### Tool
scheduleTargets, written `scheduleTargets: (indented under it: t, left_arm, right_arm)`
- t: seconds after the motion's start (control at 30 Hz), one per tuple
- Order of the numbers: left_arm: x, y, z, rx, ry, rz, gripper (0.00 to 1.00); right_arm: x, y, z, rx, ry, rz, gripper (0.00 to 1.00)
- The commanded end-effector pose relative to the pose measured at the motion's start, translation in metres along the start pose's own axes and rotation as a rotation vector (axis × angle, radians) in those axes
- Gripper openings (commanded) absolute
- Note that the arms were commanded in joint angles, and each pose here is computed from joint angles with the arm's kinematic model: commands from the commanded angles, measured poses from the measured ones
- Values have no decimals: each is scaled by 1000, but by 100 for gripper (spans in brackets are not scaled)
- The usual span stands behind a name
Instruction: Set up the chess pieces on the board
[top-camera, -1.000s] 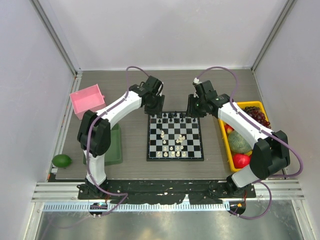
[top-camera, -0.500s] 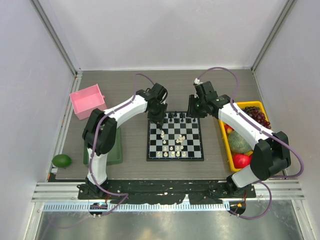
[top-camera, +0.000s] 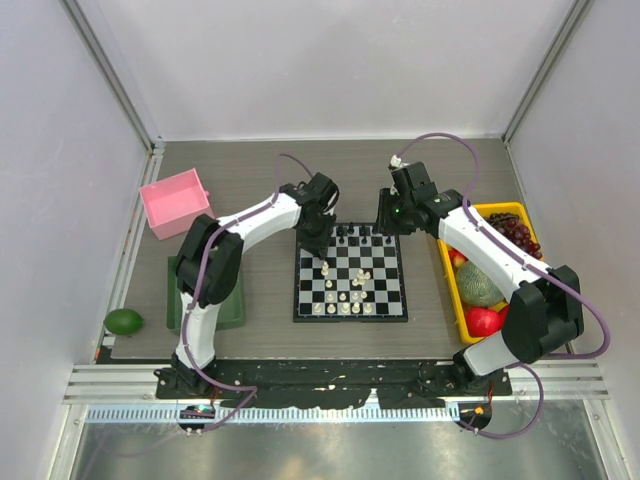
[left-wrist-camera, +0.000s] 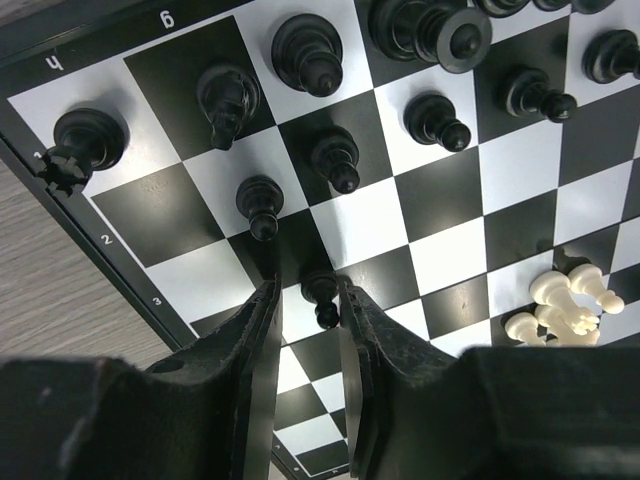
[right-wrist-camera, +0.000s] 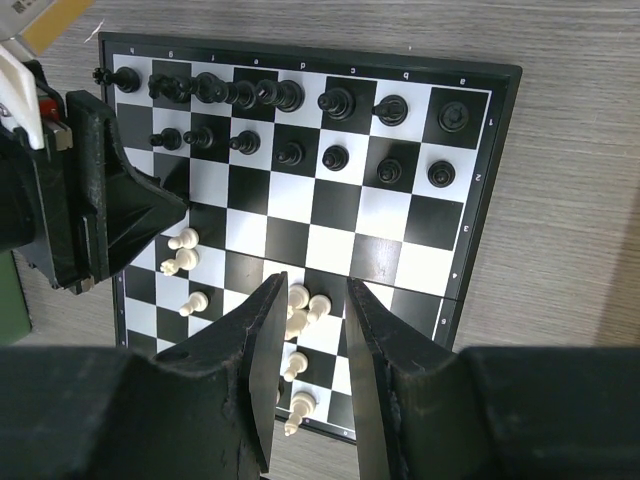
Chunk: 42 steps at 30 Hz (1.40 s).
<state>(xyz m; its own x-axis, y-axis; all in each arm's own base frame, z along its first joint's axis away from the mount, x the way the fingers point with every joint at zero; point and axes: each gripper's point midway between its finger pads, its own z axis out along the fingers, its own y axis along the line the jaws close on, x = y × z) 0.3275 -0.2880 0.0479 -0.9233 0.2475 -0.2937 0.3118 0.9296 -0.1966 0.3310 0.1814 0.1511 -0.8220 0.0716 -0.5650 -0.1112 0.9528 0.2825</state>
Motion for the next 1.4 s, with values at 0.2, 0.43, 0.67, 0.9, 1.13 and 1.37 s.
scheduleTargets:
  t: [0.2, 0.43, 0.67, 0.9, 1.13, 1.37]
  left_arm:
    - [-7, -4, -2, 4, -20, -2, 19]
    - [-12, 16, -12, -106, -63, 12, 6]
    - [-21, 36, -23, -158, -93, -4, 5]
    - [-37, 47, -24, -171, -105, -13, 5]
    - [-45, 53, -19, -172, -109, -23, 5]
    - [-45, 50, -12, -160, -100, -22, 5]
  right_arm:
    - [-13, 2, -11, -9, -61, -4, 36]
    - [-12, 3, -9, -12, -55, -5, 36]
    - [-11, 2, -7, -13, -46, -7, 36]
    - [-9, 4, -4, -19, -35, -9, 36]
    - [-6, 3, -2, -15, -26, -6, 36]
    - [-6, 4, -2, -20, -24, -12, 36]
